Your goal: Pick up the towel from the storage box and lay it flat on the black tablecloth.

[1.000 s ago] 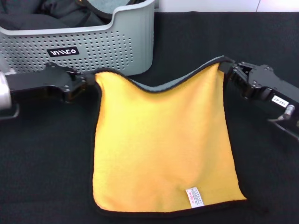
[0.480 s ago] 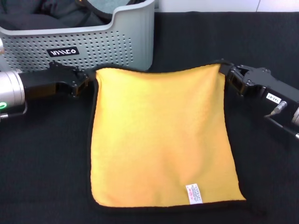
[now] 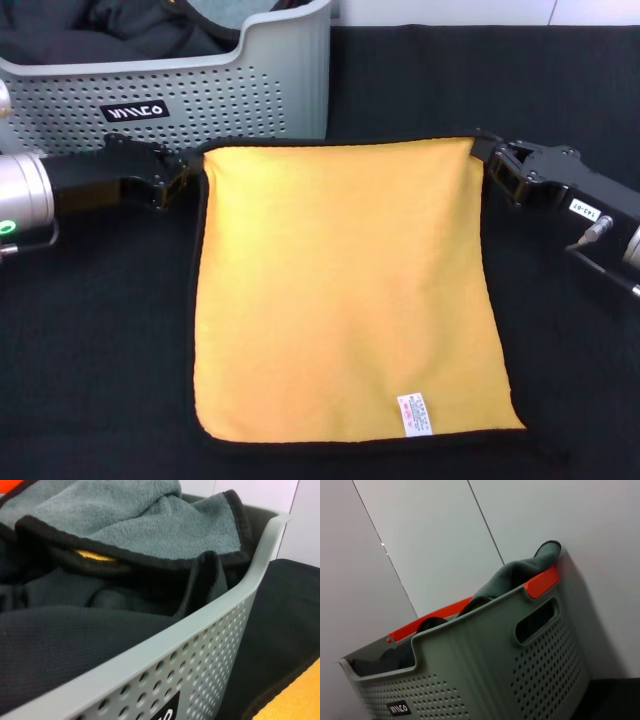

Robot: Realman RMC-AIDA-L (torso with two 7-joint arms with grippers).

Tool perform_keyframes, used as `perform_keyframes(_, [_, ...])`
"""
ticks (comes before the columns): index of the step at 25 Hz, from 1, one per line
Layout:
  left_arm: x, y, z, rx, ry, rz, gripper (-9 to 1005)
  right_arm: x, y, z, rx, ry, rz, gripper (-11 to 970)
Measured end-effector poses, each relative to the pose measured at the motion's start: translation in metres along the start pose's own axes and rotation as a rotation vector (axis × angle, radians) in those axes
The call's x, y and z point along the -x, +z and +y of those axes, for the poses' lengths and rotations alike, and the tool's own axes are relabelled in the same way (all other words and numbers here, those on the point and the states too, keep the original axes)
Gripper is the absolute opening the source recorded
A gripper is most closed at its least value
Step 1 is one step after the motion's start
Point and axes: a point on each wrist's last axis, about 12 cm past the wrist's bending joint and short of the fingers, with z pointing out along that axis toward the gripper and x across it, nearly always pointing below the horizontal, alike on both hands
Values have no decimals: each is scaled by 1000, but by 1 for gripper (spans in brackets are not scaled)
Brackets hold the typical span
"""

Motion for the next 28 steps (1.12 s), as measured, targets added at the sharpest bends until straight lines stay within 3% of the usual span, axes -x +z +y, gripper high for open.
perform_keyframes(8, [-2, 1, -3, -7, -5, -1, 10, -1, 0, 0, -1, 7, 4, 160])
perform_keyframes(15, [-6, -5, 1, 14, -30, 8, 46, 4, -3, -11, -39, 2, 33, 165])
perform_keyframes(20, [-8, -16, 6, 25, -25, 17, 196, 8, -14, -14, -24, 10, 20, 329])
perform_keyframes(25, [-5, -24, 3, -33, -21, 0, 408, 5, -21, -11, -1, 17, 21, 478])
perform_keyframes(28, [0, -29, -5, -134, -12, -36, 410, 5, -28, -6, 39, 6, -4, 565])
